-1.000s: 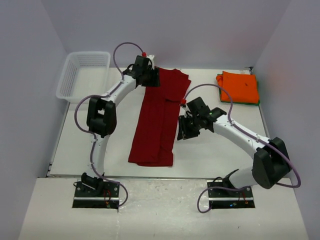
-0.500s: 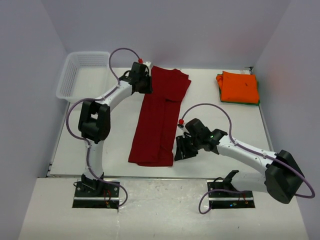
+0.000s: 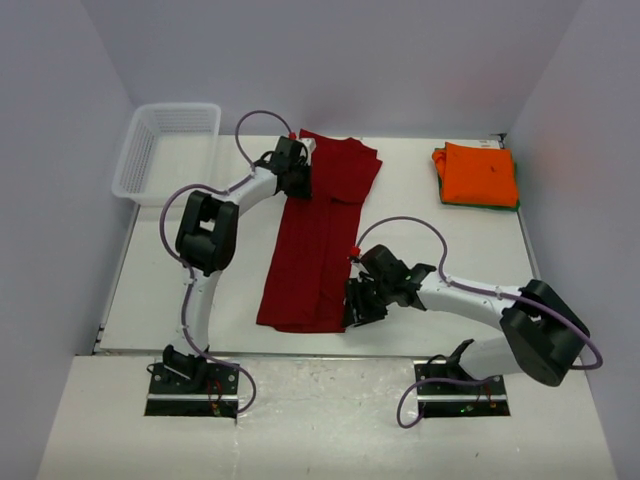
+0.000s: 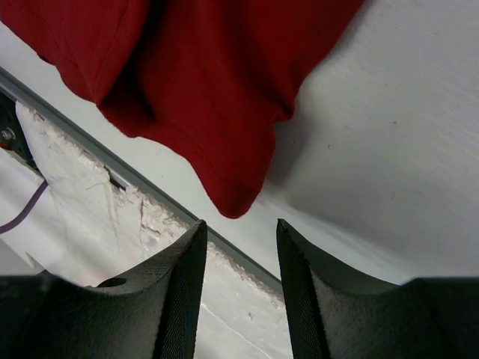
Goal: Fold and stack the t-shirts
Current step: Rotate the tshirt 90 degrees
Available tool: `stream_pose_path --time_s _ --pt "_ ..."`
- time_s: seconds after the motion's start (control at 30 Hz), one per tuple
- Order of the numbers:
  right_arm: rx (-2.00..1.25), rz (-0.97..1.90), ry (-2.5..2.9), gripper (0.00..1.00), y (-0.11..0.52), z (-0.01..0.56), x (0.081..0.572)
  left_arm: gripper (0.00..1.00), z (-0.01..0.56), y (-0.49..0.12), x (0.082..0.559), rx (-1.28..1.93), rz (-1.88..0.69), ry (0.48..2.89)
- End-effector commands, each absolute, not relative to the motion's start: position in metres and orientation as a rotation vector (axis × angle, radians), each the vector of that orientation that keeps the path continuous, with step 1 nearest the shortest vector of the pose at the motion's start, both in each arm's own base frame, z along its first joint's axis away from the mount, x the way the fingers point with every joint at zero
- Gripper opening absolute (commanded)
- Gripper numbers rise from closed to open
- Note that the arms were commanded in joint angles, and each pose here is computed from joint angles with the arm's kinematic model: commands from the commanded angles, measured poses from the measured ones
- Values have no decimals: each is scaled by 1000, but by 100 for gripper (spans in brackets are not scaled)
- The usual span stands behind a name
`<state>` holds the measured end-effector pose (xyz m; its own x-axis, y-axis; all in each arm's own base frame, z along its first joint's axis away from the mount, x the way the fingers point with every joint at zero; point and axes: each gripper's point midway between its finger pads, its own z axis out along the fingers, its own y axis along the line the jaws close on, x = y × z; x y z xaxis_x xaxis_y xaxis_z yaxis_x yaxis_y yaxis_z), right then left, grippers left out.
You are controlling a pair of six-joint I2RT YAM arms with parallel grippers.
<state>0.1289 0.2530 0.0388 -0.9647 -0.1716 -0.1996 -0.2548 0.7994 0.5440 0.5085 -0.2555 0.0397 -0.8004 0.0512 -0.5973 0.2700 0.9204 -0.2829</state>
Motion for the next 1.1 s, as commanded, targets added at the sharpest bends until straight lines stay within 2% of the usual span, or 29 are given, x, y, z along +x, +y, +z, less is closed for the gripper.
stream_pose_path --time_s 0.0,0.43,0.67,0.8,0.9,1.07 --pt "-345 964 2815 43 268 42 129 10 44 -264 526 276 -495 2404" --pt "-340 964 2862 40 275 26 128 10 25 -251 529 255 -493 2425" --pt "-340 972 2885 28 279 22 118 9 10 -239 530 214 -474 2460" --pt "-316 953 2884 9 275 24 113 9 -1 -232 528 188 -466 2488" --pt "-285 903 2876 0 265 25 113 9 -5 -227 526 174 -463 2499" --pt "-280 868 2873 0 259 23 113 8 -4 -227 523 162 -492 2495"
